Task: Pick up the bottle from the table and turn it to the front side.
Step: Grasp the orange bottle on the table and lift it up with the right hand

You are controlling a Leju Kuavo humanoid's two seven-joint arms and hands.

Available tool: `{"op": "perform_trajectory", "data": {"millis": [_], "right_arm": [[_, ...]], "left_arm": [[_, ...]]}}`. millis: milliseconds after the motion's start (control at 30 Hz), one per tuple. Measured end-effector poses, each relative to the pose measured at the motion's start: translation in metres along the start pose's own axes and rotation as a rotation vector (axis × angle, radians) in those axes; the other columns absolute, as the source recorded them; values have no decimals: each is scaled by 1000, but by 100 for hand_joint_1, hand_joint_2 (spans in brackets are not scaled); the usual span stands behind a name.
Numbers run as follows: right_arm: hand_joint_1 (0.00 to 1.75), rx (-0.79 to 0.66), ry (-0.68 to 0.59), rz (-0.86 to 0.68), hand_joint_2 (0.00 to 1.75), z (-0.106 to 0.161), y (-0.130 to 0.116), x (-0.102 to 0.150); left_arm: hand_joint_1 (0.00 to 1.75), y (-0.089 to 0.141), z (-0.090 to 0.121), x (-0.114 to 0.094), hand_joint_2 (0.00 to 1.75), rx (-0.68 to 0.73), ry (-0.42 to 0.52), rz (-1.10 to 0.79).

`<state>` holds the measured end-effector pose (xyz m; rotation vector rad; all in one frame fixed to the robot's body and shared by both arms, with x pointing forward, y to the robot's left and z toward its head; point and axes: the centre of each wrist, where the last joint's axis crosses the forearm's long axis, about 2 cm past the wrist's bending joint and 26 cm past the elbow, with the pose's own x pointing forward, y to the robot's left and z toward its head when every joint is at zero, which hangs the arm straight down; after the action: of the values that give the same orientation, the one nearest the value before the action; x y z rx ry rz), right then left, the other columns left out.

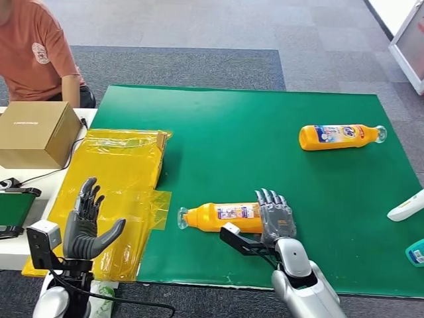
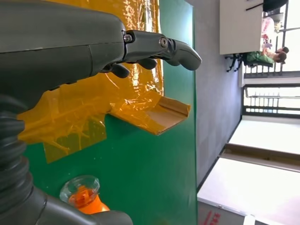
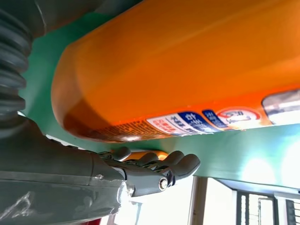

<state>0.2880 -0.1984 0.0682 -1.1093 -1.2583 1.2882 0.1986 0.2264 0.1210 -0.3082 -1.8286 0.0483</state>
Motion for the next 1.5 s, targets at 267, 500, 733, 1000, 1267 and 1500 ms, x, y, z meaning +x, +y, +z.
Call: {"op": "perform_trajectory", "data": {"millis": [267, 500, 733, 1000, 1267, 1500], "right_arm": [[136, 19, -9, 30, 175, -21, 0, -1], [175, 58, -51, 23, 175, -29, 1, 1], [175, 90, -86, -126, 175, -31, -3, -1], [175, 94, -127, -1022, 175, -18, -13, -12], [175, -105, -226, -1318, 175, -5, -34, -9], [175, -128, -366, -1213, 175, 4, -40, 26]], "left_arm": [[0, -2, -3, -2, 175, -15, 4, 17], [0, -3, -3, -4, 175, -14, 7, 27], [0, -2, -3, -4, 175, -15, 6, 29], [0, -3, -1, -4, 175, -4, -27, 27], [0, -12, -8, -3, 175, -67, -51, 43], [0, -40, -25, 2, 175, -319, -66, 180]]}}
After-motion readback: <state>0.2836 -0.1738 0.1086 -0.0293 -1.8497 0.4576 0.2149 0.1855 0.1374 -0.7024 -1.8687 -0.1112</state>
